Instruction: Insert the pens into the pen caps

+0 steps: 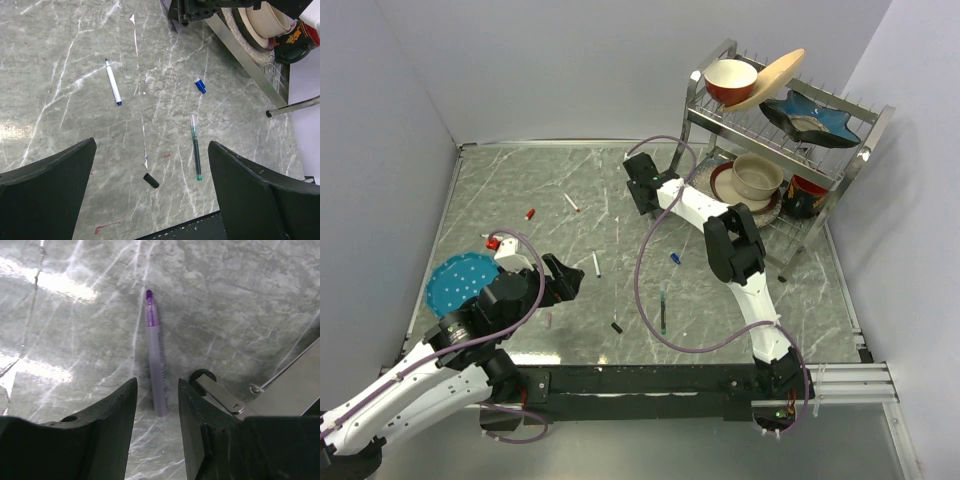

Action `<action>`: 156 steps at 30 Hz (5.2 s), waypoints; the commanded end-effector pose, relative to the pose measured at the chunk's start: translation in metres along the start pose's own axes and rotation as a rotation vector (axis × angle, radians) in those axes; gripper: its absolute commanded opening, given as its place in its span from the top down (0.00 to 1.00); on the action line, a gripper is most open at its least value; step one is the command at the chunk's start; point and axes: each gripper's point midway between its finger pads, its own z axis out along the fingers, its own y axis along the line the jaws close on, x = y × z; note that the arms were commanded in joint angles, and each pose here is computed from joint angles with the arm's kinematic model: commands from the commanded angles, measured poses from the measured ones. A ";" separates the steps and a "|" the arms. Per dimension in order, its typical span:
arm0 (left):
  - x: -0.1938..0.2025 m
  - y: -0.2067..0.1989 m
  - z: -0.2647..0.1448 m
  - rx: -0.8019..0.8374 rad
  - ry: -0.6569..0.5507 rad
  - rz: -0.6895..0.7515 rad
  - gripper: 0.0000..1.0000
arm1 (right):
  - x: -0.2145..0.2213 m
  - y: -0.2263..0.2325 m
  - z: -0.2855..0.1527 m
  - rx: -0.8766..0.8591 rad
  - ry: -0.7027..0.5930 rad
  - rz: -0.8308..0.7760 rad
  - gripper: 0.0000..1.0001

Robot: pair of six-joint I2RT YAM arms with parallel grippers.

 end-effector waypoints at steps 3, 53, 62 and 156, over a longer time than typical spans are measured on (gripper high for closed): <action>-0.013 -0.012 -0.004 0.034 -0.030 -0.046 0.01 | -0.001 -0.006 0.005 -0.025 0.009 0.023 0.55; 0.019 -0.013 0.022 -0.018 0.067 -0.146 0.05 | 0.058 0.087 -0.120 -0.349 -0.057 0.165 1.00; 0.020 -0.036 0.043 0.013 0.096 -0.187 0.07 | 0.064 0.106 -0.200 -0.543 -0.219 0.254 1.00; 0.092 0.119 0.027 -0.757 0.036 -1.189 0.36 | 0.124 0.075 -0.362 -0.847 -0.582 0.333 1.00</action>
